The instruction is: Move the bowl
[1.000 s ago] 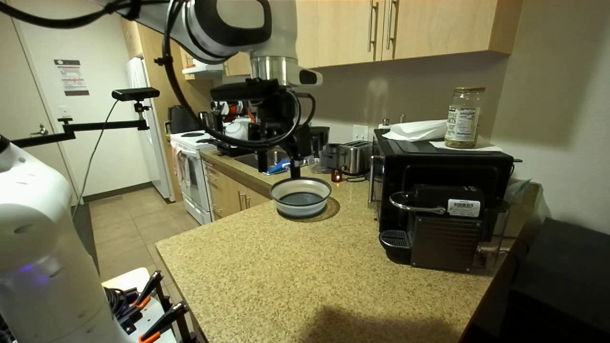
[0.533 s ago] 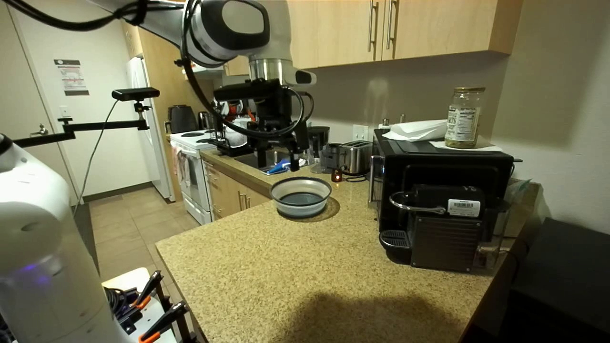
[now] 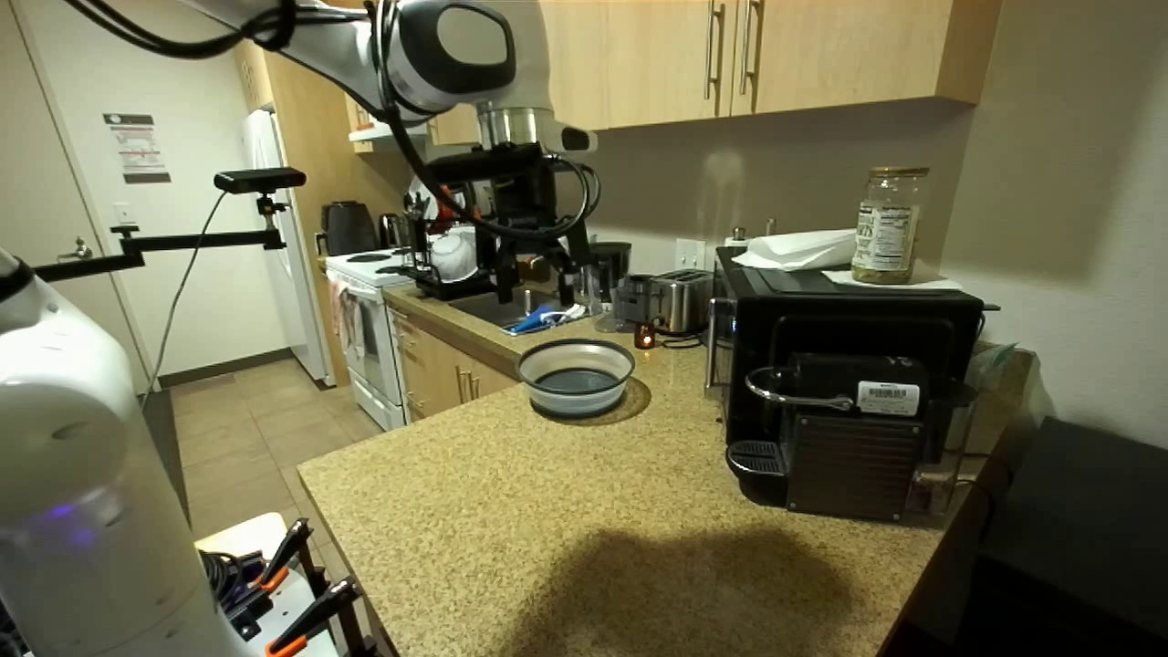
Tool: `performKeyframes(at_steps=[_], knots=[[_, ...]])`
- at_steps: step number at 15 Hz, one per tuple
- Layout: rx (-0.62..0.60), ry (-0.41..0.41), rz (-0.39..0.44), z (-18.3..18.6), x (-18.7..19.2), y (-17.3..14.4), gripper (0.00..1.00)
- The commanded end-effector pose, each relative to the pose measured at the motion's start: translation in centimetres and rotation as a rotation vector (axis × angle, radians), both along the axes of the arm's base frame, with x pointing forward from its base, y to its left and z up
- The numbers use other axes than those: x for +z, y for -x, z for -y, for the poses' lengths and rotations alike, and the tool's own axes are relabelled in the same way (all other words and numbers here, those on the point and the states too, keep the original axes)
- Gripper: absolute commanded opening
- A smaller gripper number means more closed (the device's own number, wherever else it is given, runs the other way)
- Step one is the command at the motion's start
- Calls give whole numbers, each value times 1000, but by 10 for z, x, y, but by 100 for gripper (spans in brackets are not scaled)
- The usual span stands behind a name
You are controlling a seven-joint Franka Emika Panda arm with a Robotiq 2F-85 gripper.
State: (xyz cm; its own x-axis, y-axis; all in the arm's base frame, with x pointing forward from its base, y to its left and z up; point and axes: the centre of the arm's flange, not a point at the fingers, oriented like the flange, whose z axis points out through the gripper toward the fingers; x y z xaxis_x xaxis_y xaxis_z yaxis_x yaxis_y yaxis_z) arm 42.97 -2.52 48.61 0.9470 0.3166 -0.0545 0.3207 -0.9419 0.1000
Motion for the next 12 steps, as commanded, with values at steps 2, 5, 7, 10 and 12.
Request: performKeyframes(at_steps=[2, 5, 7, 10, 12], knots=[[6, 3, 0, -7, 0, -5, 100], [9, 7, -5, -10, -1, -9, 100], [9, 7, -5, -10, -2, -9, 100], [9, 7, -5, -10, -2, -9, 100], [9, 7, -5, -10, -2, -9, 100]])
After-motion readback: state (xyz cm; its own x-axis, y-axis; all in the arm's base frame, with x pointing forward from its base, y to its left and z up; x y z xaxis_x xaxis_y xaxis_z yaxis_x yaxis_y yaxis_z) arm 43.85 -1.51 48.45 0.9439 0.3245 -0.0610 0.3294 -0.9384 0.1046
